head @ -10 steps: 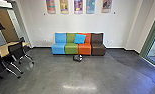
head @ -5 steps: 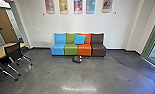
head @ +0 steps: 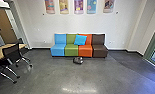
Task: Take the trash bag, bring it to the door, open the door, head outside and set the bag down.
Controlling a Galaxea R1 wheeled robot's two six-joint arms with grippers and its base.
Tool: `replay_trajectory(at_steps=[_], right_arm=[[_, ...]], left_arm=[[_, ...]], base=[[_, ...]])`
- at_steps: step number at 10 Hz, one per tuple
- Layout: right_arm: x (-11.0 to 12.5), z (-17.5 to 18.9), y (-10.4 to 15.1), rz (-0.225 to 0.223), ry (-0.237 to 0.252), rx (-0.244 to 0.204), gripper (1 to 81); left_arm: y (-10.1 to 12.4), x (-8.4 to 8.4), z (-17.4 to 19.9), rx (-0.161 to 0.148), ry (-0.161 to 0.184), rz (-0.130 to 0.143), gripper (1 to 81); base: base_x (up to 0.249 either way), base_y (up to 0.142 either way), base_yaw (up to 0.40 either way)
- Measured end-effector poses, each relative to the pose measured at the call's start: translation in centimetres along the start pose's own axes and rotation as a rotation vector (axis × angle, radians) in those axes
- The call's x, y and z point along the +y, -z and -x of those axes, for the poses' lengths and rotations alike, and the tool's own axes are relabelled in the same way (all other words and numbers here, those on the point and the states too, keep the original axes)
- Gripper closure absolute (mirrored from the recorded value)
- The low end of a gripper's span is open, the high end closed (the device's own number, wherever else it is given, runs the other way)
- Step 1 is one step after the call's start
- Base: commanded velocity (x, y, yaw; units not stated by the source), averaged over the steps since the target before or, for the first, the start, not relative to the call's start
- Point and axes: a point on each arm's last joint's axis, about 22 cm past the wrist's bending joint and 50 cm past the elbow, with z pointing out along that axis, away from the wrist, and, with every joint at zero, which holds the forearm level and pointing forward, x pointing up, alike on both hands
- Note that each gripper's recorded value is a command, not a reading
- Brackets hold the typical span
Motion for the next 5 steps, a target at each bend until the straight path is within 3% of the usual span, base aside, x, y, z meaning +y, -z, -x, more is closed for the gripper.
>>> replay_trajectory(at_steps=[5], right_arm=[[0.00,-0.02,0.00,0.000,0.000,0.000,1.0]], left_arm=[[0.02,-0.07,-0.03,0.001,0.000,-0.001,1.0]], base=[[0.158,0.077,0.000]])
